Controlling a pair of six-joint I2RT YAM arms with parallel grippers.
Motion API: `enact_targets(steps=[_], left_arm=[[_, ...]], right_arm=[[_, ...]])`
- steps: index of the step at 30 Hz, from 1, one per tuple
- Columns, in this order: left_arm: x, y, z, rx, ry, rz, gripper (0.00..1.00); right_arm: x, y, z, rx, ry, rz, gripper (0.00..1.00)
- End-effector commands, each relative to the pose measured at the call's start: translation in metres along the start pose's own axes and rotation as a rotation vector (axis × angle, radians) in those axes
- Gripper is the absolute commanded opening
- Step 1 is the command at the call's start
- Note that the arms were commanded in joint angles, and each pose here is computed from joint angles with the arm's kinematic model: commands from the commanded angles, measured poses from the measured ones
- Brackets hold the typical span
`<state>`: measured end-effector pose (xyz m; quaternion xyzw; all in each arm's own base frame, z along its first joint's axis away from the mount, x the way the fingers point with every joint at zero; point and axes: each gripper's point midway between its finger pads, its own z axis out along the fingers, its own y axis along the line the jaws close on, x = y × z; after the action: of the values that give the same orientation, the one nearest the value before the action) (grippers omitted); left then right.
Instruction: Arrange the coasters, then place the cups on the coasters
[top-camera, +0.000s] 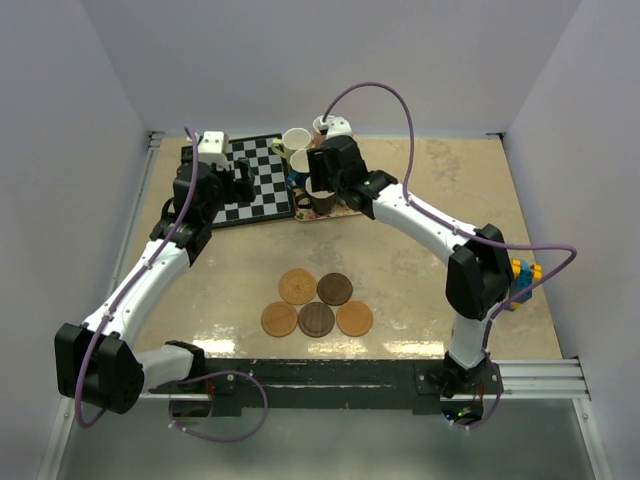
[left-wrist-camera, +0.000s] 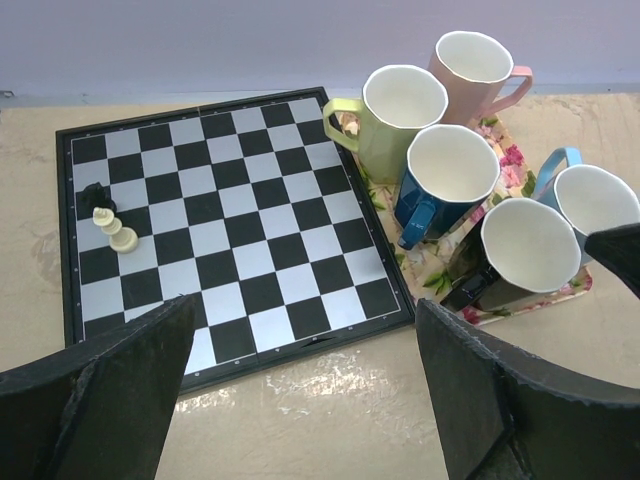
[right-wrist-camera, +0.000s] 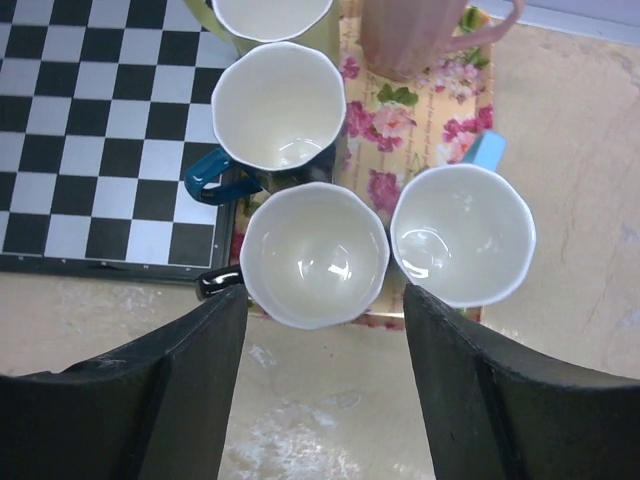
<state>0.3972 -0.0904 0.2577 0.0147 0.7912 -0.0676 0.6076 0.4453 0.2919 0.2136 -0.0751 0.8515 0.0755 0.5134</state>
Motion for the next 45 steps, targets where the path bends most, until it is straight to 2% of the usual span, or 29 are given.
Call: enact_targets(steps=[1,8,15,31,37,41,45], left_arm=[[-0.019,-0.007,-0.003,0.031,-0.065,-0.004,0.96],[-0.018,-0.007,-0.002,0.032,-0.061,-0.002,0.96],[-0.016,-0.007,0.000,0.031,-0.054,0.000,0.96],[-0.015,-0.005,0.001,0.021,-0.048,0.006,0.96],[-0.015,-0.005,0.001,0.019,-0.048,0.006,0.96],[-0.015,-0.004,0.001,0.018,-0.048,0.006,0.96],[-0.015,-0.004,0.001,0.015,-0.047,0.007,0.96]], right_arm=[[-0.047,-0.011,0.009,-0.115,-0.095,-0.140,0.67],[-0.037,-0.008,0.024,-0.327,-0.048,-0.371,0.66],[-0.012,0.000,0.052,-0.394,0.046,-0.519,0.60],[0.012,-0.002,0.085,-0.396,0.107,-0.615,0.57],[0.031,0.001,0.093,-0.435,0.152,-0.636,0.49],[0.040,0.000,0.098,-0.446,0.184,-0.642,0.47],[0.045,0.003,0.100,-0.461,0.197,-0.643,0.38]])
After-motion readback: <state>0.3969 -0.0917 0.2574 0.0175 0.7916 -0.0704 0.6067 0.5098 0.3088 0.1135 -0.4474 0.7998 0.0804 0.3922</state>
